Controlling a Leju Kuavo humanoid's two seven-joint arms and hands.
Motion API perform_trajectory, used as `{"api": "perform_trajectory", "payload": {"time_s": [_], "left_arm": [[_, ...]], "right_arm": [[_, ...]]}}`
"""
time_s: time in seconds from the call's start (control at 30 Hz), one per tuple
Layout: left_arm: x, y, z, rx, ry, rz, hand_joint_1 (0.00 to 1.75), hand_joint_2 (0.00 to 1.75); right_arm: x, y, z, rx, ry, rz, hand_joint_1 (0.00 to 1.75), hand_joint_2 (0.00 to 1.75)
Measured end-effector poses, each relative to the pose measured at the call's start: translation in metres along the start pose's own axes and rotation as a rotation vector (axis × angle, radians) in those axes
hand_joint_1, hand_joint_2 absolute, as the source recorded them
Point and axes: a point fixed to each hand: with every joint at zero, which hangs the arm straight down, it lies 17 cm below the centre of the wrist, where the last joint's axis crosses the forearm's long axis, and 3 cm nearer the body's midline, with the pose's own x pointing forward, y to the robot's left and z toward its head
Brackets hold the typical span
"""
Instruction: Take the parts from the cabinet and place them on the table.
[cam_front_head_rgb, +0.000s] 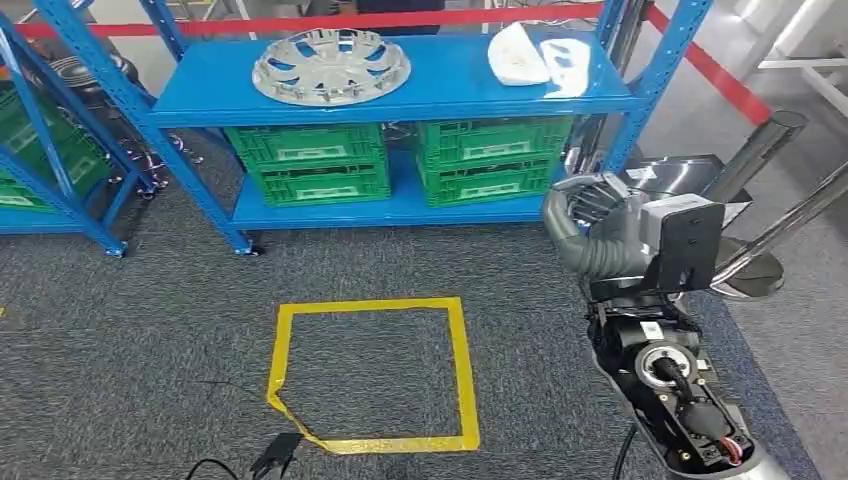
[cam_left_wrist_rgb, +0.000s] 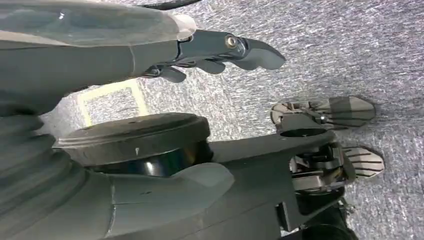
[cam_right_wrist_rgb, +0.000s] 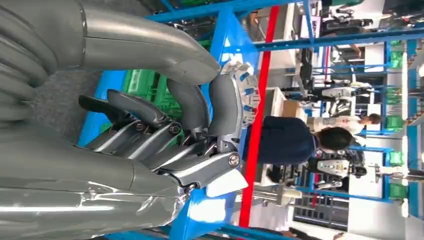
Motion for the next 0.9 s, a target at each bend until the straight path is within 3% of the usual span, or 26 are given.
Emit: {"api": "perform_trajectory", "payload": {"time_s": [0.33,0.53,0.7,0.73,0.9], "left_arm": [[0.001,0.001,0.0,0.003,-0.003,0.0,0.0,1.75],[0.025,0.03,-0.001,0.147,-0.132,0.068,0.0,1.75],[0.029,0.031,-0.001,0.129,-0.132,0.125,0.0,1.75],[0.029,0.031,-0.001,0.129,-0.129,0.128,0.0,1.75],[0.03,0.038,-0.002,0.153,-0.124,0.142,0.0,1.75]], "right_arm": [[0.002,-0.001,0.0,-0.006,-0.007,-0.005,1.75,1.75],[0.002,-0.002,0.001,-0.013,-0.003,-0.017,1.75,1.75],[0.003,-0.001,0.003,-0.011,-0.004,-0.023,1.75,1.75],[0.004,-0.001,0.003,-0.011,-0.006,-0.024,0.0,1.75],[0.004,-0.001,0.004,-0.011,-0.006,-0.028,0.0,1.75]]}}
